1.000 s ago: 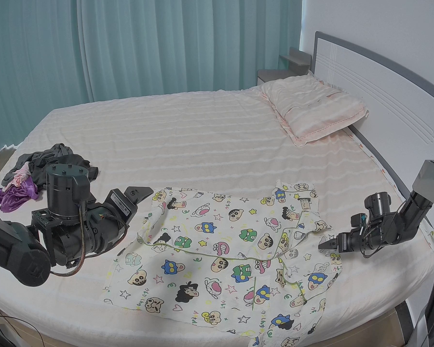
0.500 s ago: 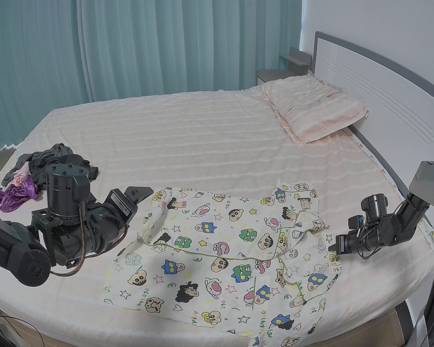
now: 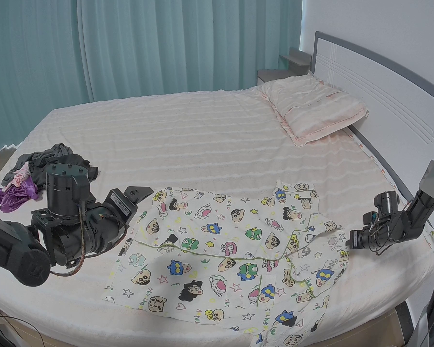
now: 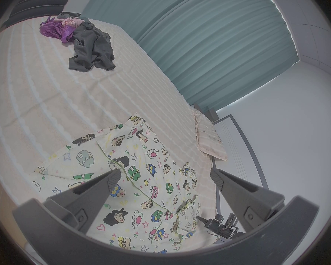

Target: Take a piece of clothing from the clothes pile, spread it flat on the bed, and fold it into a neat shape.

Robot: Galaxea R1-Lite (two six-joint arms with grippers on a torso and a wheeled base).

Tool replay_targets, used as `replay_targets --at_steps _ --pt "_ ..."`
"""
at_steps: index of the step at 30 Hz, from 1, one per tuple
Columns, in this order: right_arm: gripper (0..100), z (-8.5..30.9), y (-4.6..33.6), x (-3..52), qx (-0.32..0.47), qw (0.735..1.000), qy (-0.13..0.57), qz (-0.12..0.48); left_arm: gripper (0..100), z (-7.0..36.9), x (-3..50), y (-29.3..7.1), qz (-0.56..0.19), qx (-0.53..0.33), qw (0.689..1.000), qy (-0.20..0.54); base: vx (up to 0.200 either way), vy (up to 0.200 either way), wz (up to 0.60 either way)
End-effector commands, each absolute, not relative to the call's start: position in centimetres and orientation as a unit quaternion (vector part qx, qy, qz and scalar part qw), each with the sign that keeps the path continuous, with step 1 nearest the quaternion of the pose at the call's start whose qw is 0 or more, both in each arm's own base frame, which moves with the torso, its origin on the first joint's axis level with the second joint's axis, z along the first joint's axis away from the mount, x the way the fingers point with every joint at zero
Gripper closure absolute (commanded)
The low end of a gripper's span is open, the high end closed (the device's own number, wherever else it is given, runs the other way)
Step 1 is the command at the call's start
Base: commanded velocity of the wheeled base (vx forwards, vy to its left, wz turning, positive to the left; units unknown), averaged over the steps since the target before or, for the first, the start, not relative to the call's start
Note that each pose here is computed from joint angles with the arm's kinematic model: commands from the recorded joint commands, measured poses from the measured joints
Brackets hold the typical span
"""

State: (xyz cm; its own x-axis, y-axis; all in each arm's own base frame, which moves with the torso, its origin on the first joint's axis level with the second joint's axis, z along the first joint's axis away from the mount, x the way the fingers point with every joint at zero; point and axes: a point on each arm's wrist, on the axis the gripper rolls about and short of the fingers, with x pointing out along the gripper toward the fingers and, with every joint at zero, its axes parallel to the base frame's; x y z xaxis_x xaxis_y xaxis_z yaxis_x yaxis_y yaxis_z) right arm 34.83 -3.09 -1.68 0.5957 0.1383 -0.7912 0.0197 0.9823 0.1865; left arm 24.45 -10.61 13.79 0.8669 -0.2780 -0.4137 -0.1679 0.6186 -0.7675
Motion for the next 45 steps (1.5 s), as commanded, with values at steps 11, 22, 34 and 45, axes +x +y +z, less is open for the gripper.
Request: replay_targets --at_steps 11,22,34,45 --pt "100 -1.3 -4.4 35.2 0.089 0.895 0.438 0.008 0 13.4 24.2 -10.9 -0.035 -0.431 0.862 0.265 0.000 0.000 0.00" --pt "0 3.7 -2.9 31.4 0.126 0.903 0.405 0.058 0 13.0 23.6 -11.6 -0.047 -0.426 0.859 0.281 0.000 0.000 0.00" --pt "0 5.8 3.6 23.8 0.248 0.888 0.375 0.102 0 10.4 23.5 -13.0 -0.040 -0.399 0.854 0.331 -0.100 0.000 0.00" --pt "0 4.3 4.1 23.8 0.250 0.883 0.385 0.093 0 8.7 23.7 -13.4 -0.029 -0.387 0.849 0.358 -0.127 0.000 0.00"
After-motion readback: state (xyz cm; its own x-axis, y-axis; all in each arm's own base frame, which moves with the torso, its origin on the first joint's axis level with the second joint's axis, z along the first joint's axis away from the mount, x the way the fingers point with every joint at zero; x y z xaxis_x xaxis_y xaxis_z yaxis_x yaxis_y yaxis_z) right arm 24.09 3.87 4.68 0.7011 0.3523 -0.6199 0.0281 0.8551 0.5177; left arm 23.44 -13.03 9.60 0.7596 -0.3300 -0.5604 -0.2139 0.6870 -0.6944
